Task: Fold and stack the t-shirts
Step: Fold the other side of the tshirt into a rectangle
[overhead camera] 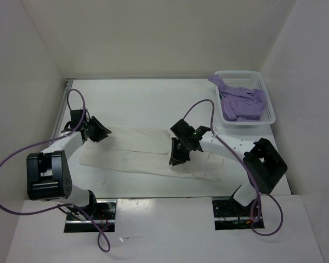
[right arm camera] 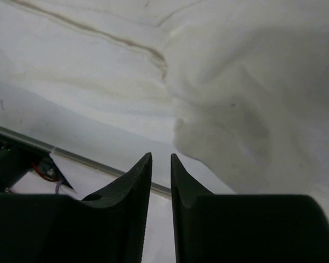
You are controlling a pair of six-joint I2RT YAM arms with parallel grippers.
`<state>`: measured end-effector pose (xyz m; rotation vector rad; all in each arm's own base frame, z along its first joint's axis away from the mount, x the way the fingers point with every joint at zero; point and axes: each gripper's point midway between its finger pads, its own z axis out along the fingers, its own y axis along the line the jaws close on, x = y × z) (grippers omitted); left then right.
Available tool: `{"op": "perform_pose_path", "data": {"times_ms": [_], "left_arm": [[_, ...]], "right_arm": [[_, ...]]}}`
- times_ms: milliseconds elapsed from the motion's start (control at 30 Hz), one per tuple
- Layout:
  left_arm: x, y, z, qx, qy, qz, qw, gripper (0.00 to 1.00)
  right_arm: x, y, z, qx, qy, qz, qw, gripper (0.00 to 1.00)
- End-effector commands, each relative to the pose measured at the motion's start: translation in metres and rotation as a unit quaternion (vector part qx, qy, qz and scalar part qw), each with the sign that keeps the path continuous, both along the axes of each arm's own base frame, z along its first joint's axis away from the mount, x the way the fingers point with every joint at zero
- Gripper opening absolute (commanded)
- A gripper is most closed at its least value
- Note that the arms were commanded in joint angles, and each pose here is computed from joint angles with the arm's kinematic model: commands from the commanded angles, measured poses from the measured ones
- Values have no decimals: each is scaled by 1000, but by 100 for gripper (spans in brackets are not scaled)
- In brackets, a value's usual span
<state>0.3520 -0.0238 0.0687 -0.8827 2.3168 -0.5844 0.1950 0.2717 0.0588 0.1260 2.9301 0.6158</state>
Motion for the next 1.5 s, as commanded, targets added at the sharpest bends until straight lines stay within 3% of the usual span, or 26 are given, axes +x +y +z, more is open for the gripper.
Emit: {"op": "perform_pose_path", "data": {"times_ms": [0,67,100,133,200,267,333,733,800,933,1133,1233,1467], "left_arm": [[20,0,33,3,-55,-7,998,38],[20,-1,37,1,-60,-11,998,38],[20,-1,37,1,-60,-11,998,38],[20,-1,36,4,-61,-14,998,38],[20,-12,36,8,-61,-27,998,38],[18,-28,32,10,-56,-48,997,38],[20,-30,28,8,-53,-46,998,38],[28,-28,18,1,-41,-41,998,38],[32,-30,26,-2,-48,-44,998,38],[37,-33,53,-6,-80,-52,995,39],[22,-53,32,-21,-57,-76,995,39],[17,-63,23,-29,-44,-88,995,39],[18,-62,21,-23,-41,-88,995,39]], "right_arm": [[7,20,51,62,-37,11,997,29],[27,0,60,46,-68,-7,997,32],[36,-8,59,40,-75,-19,996,29],[49,-23,50,32,-82,-39,995,20],[64,-34,38,8,-96,-60,994,15],[69,-34,20,-6,-90,-63,994,6],[57,-30,-3,-11,-60,-55,997,4],[-26,25,-23,8,-6,33,999,4],[-27,31,-16,10,-6,48,999,6],[5,17,33,26,-70,18,997,9],[47,-64,27,-28,-101,-80,991,8],[34,-71,-3,-56,-59,-79,994,6],[-14,-40,-36,-51,-9,-40,998,6]]}}
